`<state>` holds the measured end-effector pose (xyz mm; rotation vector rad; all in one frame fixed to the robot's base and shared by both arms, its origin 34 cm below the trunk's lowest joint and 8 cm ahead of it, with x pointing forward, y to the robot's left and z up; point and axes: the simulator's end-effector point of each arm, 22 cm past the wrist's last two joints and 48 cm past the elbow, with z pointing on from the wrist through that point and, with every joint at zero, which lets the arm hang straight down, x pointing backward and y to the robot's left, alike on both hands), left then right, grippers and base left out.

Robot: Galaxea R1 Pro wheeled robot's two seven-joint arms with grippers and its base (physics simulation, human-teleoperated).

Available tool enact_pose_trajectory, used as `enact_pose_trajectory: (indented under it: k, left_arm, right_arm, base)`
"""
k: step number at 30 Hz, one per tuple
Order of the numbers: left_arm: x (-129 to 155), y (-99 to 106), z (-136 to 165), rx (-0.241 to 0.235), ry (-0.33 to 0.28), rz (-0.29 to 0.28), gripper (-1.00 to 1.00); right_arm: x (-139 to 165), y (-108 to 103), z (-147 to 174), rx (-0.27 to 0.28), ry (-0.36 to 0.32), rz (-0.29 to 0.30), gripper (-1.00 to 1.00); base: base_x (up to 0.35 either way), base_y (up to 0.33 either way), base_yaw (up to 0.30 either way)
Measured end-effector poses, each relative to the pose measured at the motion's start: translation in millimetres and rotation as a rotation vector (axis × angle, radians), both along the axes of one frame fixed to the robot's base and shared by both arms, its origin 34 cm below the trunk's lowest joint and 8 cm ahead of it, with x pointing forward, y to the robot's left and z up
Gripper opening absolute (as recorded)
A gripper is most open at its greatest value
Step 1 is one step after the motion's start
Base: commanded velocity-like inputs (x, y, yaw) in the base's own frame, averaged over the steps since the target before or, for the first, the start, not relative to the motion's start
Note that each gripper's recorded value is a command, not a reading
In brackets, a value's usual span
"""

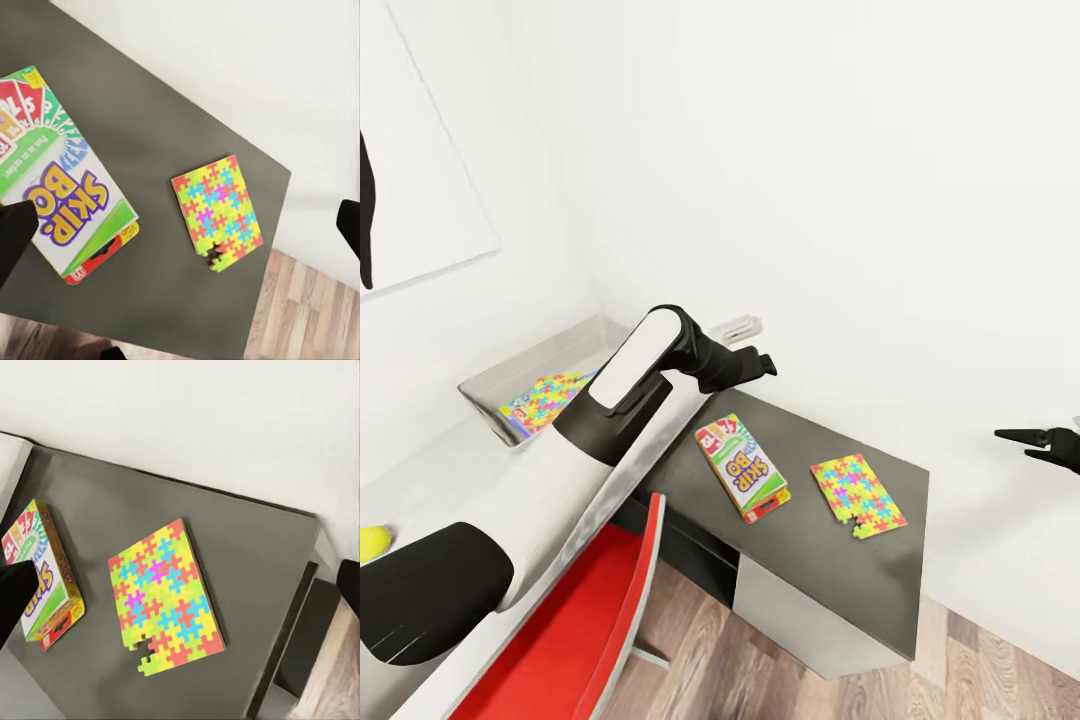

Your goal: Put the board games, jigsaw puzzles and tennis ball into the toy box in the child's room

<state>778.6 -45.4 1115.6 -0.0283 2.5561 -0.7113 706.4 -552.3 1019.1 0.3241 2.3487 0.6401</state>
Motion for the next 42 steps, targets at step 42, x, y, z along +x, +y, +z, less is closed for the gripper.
enact_pose_trajectory:
  k: [42]
  left_arm:
    - [-20.9,30.2,-47.3,0.077,0.05,0.079,1.0]
  right_arm:
    - [-45.3,-22.8,-107.5,-0.143,0.188,-0.118,1.0]
  base:
    - [0.0,0.0,-0.14]
